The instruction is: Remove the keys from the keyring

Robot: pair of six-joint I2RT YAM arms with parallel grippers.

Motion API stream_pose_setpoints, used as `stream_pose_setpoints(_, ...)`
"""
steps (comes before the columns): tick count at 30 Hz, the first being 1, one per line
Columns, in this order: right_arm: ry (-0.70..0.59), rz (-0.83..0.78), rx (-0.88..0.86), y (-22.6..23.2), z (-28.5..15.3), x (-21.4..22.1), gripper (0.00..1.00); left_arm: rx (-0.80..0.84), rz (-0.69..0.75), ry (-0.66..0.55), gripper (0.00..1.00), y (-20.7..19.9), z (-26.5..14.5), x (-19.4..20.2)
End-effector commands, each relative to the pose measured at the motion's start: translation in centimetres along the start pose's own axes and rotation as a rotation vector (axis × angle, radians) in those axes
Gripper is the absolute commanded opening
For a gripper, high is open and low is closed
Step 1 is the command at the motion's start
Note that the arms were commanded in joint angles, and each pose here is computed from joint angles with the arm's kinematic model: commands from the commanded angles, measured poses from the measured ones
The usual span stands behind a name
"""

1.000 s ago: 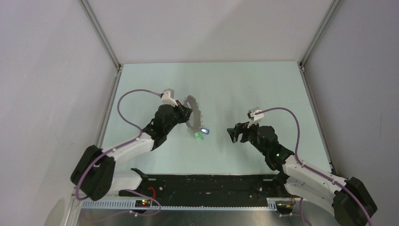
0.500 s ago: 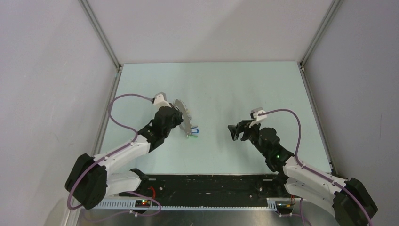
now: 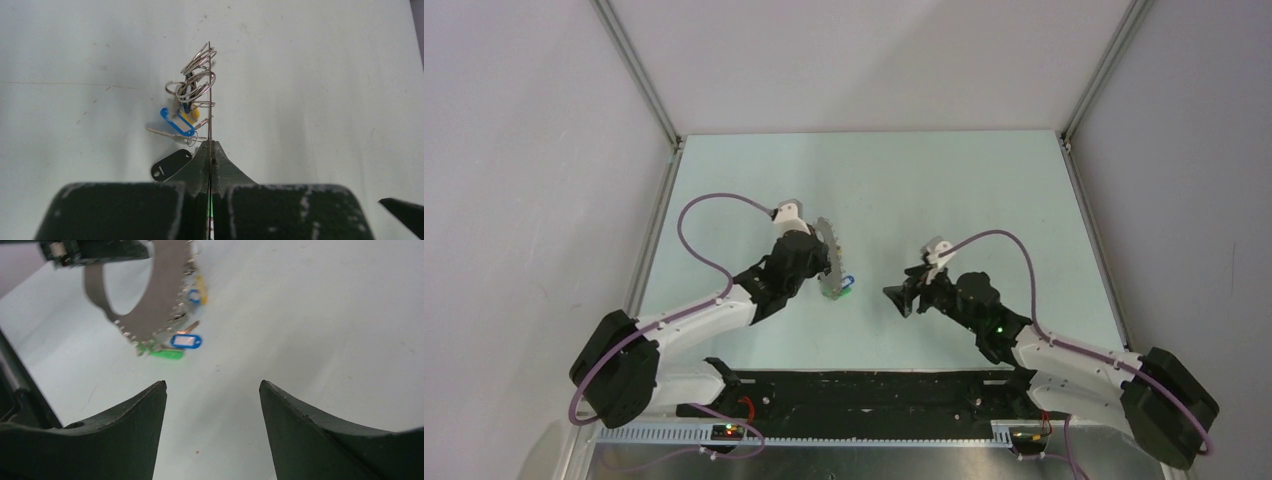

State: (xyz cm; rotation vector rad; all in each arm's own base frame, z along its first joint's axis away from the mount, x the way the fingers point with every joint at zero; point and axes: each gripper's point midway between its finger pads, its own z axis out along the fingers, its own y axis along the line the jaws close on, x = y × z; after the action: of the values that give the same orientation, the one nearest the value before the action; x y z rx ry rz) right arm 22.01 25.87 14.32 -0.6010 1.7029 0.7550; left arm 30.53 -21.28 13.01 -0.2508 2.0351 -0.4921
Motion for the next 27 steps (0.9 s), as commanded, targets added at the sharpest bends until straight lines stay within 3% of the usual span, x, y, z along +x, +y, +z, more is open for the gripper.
stream_pose_setpoints(1,-0.062,-0.206,-0.055,3.1,1.7,-4.0,0.74,0.111,-0.122,-0.083,0.00,-4.5,-0.5,-3.2)
stream_pose_setpoints(9,-0.041,-0.442,-0.057,5.9,4.8,-4.1,0.72,0.136,-0.227,-0.082,0.00,-5.6,-3.1,-3.6)
stream_pose_setpoints(24,-0.068,-0.577,-0.006,8.6,8.8,-3.8,0.72,0.093,-0.287,-0.063,0.00,-5.3,-3.7,-3.6)
stream_pose_setpoints(27,-0.075,-0.609,0.099,7.2,9.5,-4.3,0.56,0.114,-0.282,-0.050,0.00,-5.8,-3.9,-3.6)
